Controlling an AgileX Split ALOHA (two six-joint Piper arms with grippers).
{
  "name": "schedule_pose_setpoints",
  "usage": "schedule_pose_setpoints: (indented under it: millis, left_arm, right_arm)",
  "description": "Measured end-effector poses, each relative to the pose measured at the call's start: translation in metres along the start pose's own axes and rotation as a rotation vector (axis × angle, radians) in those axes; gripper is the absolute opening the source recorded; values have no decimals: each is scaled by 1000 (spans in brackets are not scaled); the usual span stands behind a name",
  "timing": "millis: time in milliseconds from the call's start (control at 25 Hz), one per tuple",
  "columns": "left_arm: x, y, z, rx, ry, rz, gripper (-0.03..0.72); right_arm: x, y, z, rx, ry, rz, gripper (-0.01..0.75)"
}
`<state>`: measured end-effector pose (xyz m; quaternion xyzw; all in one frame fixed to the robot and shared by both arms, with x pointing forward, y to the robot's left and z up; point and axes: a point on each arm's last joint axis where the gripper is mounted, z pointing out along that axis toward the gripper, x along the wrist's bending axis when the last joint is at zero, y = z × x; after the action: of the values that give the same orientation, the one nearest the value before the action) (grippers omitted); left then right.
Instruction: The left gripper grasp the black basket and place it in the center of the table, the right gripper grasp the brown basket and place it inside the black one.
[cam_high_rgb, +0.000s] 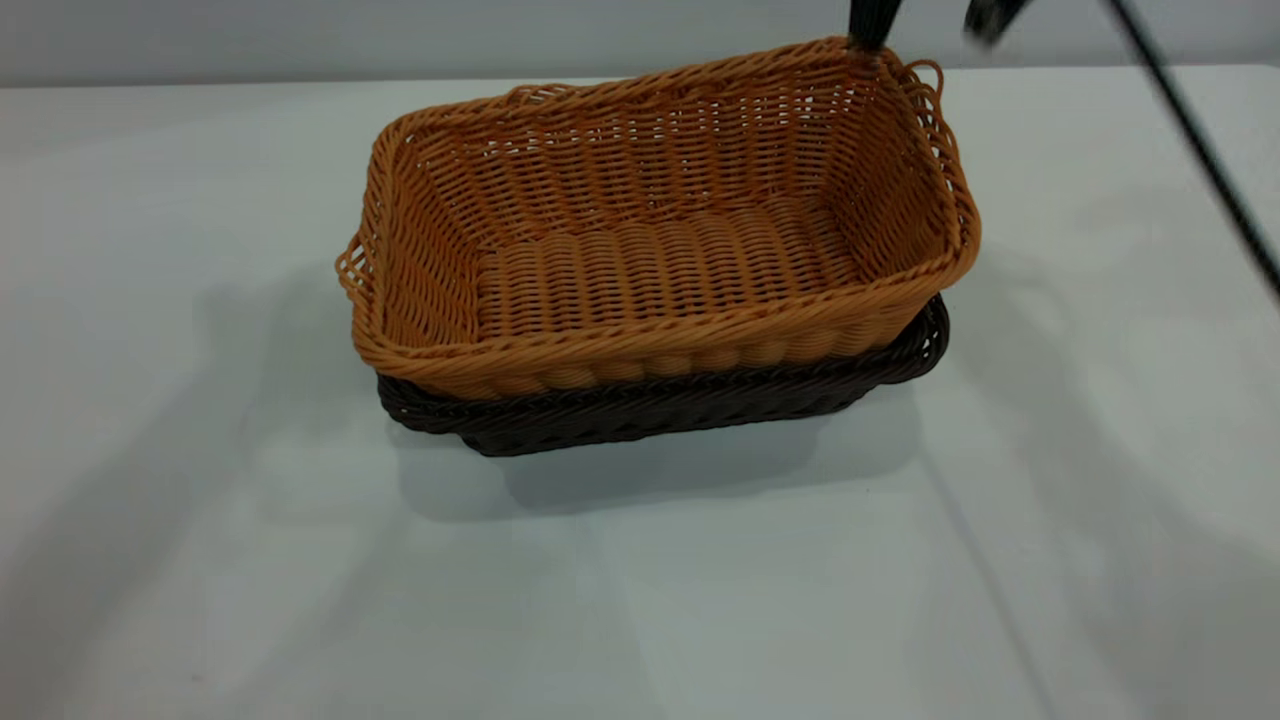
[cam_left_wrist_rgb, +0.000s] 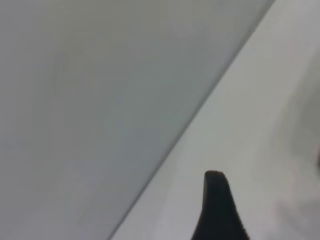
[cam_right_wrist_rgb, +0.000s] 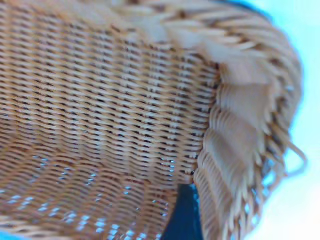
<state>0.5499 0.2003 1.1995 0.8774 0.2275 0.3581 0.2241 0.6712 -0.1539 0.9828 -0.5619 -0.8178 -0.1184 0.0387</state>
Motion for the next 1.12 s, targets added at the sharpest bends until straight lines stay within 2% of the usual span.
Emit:
schedule_pose_setpoints:
  millis: [120,280,400,520,640,760,960,1120]
  left_arm:
    - [-3,-3,-34,1,-7,-51,447]
    - [-14,-16,-93,27,-29,-183,428]
    - [-26,-30,-134,66,-43,-293,392]
    - [-32,-36,-164,7,-2,-359,360]
    - [-44,-50,-178,-3,4,-395,350]
    - [-63,-70,-175,39,-21,-434,349]
    - [-103,-114,-147,191,-95,-502,349]
    - [-134,-146,-120,335,-158,-566,356]
  right_arm:
    - [12,-6,-55,-110,-8,10,590]
    - [36,-36,-156,-330,-18,-21,582]
    - [54,-76,-228,-493,-24,-57,580]
    - [68,-125,-277,-617,-31,-85,580]
    - [72,-174,-290,-642,-54,-92,580]
    - [69,-224,-277,-607,-98,-85,580]
    - [58,-303,-230,-525,-167,-35,580]
    - [47,-347,-177,-482,-187,8,580]
